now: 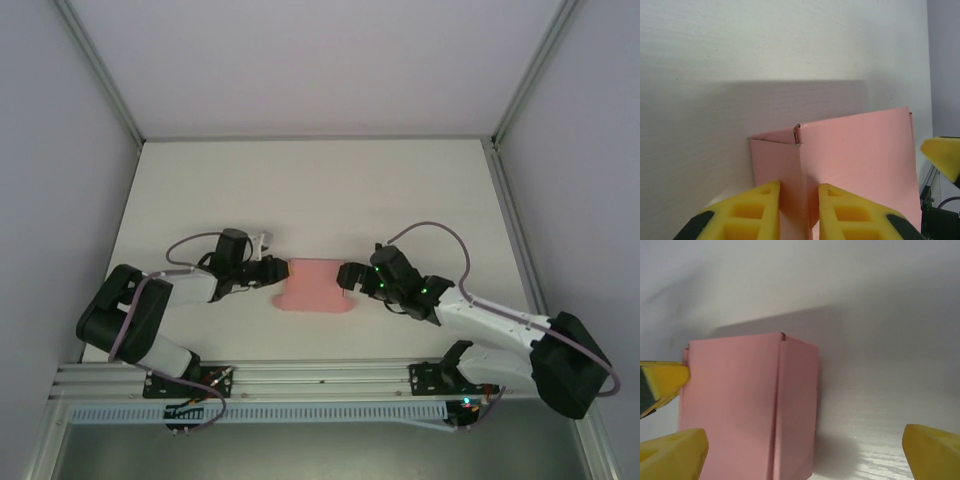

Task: Assemble paper box

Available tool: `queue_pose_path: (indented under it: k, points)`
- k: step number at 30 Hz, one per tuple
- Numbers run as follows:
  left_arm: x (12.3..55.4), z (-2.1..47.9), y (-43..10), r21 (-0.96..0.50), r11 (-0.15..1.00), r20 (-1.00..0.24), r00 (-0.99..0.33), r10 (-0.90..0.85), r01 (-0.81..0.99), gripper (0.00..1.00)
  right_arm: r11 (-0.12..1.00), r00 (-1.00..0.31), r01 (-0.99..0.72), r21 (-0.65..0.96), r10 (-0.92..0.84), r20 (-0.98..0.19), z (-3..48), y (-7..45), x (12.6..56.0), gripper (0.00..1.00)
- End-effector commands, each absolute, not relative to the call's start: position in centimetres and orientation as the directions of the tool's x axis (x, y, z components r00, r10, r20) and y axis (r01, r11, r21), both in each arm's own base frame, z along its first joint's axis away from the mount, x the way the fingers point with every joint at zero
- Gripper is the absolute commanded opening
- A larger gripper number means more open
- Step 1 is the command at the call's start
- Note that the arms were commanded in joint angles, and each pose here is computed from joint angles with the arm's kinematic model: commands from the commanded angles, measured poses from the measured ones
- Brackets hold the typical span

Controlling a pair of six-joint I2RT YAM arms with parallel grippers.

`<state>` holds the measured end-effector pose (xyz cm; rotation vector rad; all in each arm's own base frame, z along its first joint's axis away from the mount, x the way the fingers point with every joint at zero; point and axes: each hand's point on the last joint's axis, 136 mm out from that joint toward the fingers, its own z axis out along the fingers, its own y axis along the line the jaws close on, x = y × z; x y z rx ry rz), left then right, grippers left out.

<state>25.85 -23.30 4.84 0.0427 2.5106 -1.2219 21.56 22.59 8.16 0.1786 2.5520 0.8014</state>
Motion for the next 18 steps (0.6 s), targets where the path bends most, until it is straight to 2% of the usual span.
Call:
queue_pose_path:
  k: [1,9,17,18]
  points:
    - [25.7,5.5,-23.2,-0.795,0.583,-0.308,-0.940,-0.149,0.168,0.02,0.741,-0.934,-0.031,0.671,0.218,-0.284,9.3,25.4,20.9,0.99]
    - [25.4,5.5,-23.0,-0.851,0.507,-0.263,-0.946,-0.191,0.135,0.01,0.671,-0.965,0.013,0.741,0.203,-0.167,8.0,27.5,21.0,0.89]
    - [25.5,5.9,-23.0,-0.848,0.503,-0.292,-0.939,-0.182,0.166,0.02,0.598,-0.966,-0.030,0.801,0.187,-0.176,8.4,29.0,21.8,0.75]
    - [25.5,6.0,-23.0,-0.848,0.501,-0.297,-0.937,-0.182,0.171,0.02,0.585,-0.965,-0.040,0.810,0.186,-0.183,8.6,29.2,22.0,0.70]
